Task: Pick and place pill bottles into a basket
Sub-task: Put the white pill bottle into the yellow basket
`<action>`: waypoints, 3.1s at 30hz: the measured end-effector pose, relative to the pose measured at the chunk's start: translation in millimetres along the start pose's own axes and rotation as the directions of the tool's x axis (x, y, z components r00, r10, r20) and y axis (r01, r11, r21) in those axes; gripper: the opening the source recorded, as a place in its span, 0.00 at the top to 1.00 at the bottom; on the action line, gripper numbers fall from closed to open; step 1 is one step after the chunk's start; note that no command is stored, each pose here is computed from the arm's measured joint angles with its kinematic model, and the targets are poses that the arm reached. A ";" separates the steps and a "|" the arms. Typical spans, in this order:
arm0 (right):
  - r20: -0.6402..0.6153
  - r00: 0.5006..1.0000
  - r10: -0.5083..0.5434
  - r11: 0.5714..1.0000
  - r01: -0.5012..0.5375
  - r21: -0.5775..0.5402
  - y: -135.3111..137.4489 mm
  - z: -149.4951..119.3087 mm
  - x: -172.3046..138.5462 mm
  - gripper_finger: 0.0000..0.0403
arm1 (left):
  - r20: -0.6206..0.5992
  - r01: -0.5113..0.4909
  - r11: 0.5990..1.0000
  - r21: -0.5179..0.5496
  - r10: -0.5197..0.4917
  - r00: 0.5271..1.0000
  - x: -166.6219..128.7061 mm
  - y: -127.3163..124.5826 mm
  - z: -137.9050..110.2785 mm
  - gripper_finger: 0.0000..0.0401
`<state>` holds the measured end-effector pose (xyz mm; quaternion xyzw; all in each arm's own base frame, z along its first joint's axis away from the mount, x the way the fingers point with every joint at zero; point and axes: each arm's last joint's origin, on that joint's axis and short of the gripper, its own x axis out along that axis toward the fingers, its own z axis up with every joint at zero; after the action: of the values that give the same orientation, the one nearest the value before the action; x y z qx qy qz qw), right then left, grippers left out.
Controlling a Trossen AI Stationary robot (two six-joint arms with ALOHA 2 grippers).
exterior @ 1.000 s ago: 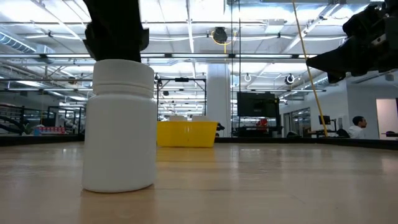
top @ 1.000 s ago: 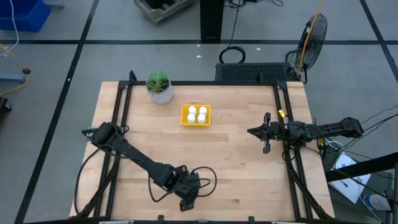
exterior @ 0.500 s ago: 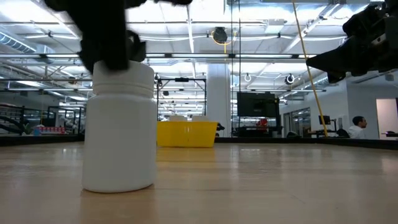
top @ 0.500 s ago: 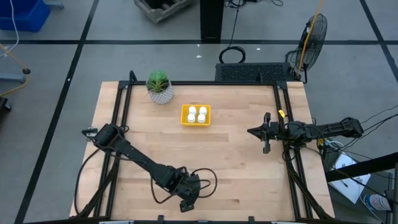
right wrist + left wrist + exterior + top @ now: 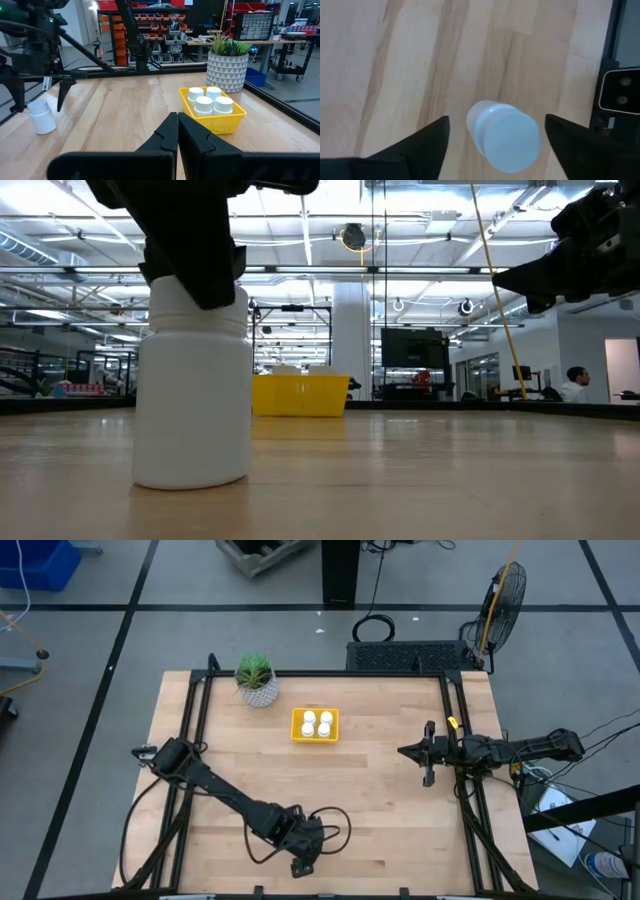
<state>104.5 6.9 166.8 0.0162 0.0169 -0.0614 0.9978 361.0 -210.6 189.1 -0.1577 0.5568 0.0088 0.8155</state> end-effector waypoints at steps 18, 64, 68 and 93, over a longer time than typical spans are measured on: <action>0.000 1.000 0.000 1.000 0.000 0.000 0.0 0.0 0.0 1.00 | 0.000 0.002 0.999 0.048 -0.002 1.000 -0.3 3.6 3.7 0.54; -0.020 1.000 -0.001 1.000 0.001 -0.005 0.3 -1.8 1.3 1.00 | 0.084 -0.476 0.848 -0.234 0.505 0.859 -151.1 277.7 92.4 0.59; -0.020 1.000 -0.001 1.000 0.001 -0.005 0.3 -1.7 1.3 1.00 | 0.102 -0.470 0.853 -0.229 0.501 0.859 -147.5 287.8 97.3 0.58; -0.028 1.000 -0.002 1.000 0.002 -0.007 0.4 -2.4 1.8 1.00 | 0.057 -0.369 0.866 -0.336 0.410 0.910 -81.1 319.0 75.6 0.59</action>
<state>106.2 7.1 164.3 0.0136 0.0311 -0.0620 0.9975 338.1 125.8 209.0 -0.1703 0.5155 0.2729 0.7942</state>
